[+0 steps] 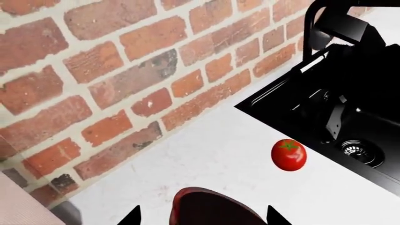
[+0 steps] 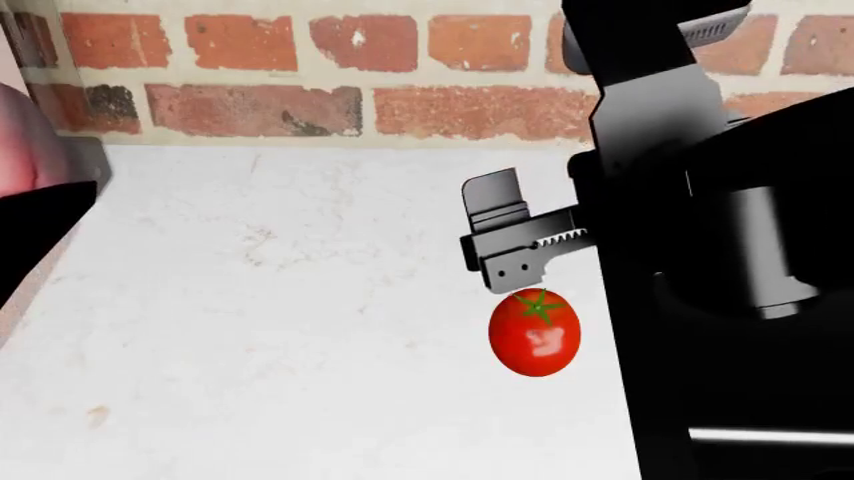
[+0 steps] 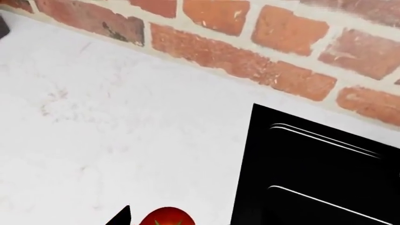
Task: Place the avocado, onion, tomato and bell pepper on the cutting board.
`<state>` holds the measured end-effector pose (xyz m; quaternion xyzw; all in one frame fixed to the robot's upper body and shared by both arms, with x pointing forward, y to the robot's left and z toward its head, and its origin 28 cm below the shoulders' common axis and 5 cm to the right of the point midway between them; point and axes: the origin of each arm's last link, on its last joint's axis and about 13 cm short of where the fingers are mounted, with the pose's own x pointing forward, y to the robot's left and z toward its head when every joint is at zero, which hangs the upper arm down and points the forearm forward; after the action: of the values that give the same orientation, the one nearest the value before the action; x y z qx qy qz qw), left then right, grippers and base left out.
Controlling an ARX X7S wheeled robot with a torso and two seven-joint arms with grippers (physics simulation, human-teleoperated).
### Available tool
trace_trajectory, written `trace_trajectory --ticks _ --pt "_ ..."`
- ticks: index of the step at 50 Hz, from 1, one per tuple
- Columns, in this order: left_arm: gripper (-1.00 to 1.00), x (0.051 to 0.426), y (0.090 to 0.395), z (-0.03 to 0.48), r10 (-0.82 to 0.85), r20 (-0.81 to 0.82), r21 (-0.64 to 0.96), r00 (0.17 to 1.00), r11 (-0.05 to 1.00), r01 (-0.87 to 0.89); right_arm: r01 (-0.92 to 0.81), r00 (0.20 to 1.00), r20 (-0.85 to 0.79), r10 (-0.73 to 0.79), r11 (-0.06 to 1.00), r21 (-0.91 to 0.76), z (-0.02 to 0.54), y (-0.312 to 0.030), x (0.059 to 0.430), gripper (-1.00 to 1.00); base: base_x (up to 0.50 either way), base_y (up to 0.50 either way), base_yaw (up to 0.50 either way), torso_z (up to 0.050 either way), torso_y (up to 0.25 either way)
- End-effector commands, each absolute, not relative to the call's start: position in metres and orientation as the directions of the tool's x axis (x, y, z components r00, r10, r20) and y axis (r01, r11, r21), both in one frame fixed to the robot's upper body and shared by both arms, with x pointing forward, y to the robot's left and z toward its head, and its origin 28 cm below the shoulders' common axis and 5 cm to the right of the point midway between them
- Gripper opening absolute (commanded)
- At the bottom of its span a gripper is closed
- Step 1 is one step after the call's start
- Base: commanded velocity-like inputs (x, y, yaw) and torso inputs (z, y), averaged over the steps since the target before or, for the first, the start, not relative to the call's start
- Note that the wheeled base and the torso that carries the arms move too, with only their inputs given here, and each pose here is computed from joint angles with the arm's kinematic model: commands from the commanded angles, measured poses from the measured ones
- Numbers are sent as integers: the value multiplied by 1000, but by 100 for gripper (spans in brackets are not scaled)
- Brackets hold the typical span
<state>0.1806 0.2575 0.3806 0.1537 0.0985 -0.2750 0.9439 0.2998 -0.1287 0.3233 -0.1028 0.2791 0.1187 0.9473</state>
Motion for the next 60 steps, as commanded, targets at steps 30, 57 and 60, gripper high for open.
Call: trace_trajectory --ticks 30,57,60 --pt "-100 180 256 391 -504 -223 241 834 801 548 -344 757 -608 238 937 -61 273 -113 314 100 0 0 0 0 0" --pt "-100 181 256 390 -507 -222 238 833 801 550 -356 719 -648 252 934 -31 248 -111 317 100 0 0 0 0 0" --pt "-100 181 256 391 -508 -220 238 833 800 551 -358 717 -650 253 933 -32 247 -111 317 100 0 0 0 0 3"
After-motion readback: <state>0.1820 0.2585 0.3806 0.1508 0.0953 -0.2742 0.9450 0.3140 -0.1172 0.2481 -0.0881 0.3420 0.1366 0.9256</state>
